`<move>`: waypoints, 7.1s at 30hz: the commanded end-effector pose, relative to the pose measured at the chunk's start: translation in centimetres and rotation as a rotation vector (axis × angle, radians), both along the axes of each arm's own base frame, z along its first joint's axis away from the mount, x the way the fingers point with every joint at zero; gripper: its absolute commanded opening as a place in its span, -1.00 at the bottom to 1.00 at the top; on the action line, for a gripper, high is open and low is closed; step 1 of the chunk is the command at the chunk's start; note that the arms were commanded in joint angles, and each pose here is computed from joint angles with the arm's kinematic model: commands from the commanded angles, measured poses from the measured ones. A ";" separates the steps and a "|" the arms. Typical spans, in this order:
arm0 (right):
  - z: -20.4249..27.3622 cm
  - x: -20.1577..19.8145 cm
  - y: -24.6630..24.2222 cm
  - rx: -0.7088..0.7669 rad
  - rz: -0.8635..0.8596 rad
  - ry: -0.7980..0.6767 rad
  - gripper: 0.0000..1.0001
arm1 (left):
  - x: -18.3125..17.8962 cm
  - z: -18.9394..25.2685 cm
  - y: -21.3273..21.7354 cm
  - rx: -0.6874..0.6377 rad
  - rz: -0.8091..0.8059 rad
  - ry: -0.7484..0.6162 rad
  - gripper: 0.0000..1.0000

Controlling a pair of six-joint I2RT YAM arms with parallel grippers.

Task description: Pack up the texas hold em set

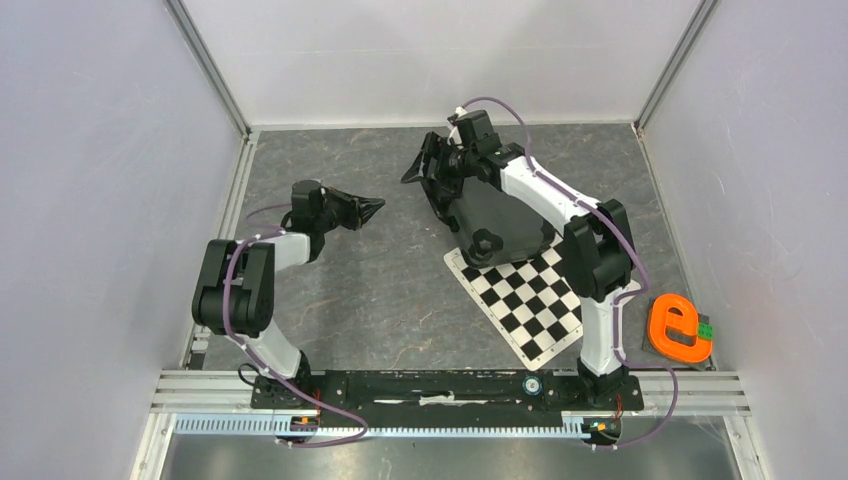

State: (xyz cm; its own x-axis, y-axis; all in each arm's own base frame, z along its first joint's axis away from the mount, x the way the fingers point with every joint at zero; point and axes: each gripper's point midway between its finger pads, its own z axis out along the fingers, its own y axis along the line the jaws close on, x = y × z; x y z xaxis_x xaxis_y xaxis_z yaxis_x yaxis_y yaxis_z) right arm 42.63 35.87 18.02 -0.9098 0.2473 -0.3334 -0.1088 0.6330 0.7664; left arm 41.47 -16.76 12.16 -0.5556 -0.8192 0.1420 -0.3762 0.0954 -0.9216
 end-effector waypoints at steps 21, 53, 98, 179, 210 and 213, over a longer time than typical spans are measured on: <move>-1.9 -5.4 2.5 -0.642 0.272 -0.395 0.85 | -3.5 -0.4 0.8 0.255 -0.254 -0.012 -0.75; -1.6 -7.9 -9.0 -1.012 0.290 -0.397 0.96 | -2.9 -3.8 -6.2 0.430 -0.568 -0.057 0.27; -4.0 -6.6 -15.0 -0.937 0.190 -0.324 0.79 | 1.1 -6.2 -11.1 1.018 -0.987 -0.878 0.48; -1.9 -9.3 -11.7 -0.821 0.265 -0.424 0.66 | -5.9 -4.0 -12.0 0.844 -0.968 -0.446 0.05; -15.8 -12.8 -10.0 -1.205 0.399 -0.494 0.79 | -7.0 -0.9 -5.0 0.780 -0.678 -0.335 0.19; -17.3 -13.6 -10.7 -1.211 0.385 -0.498 0.83 | -7.5 1.5 -4.4 0.802 -0.631 -0.397 0.23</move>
State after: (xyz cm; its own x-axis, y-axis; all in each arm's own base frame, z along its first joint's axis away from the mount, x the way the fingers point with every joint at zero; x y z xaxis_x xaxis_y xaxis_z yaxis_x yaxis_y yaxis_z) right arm 33.70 25.72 8.68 -0.4745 -0.6754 -0.5645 -0.4179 0.7373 -0.5308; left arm 34.09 -21.87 9.34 -0.8642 -0.1033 -0.4923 0.2223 0.7995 -0.5580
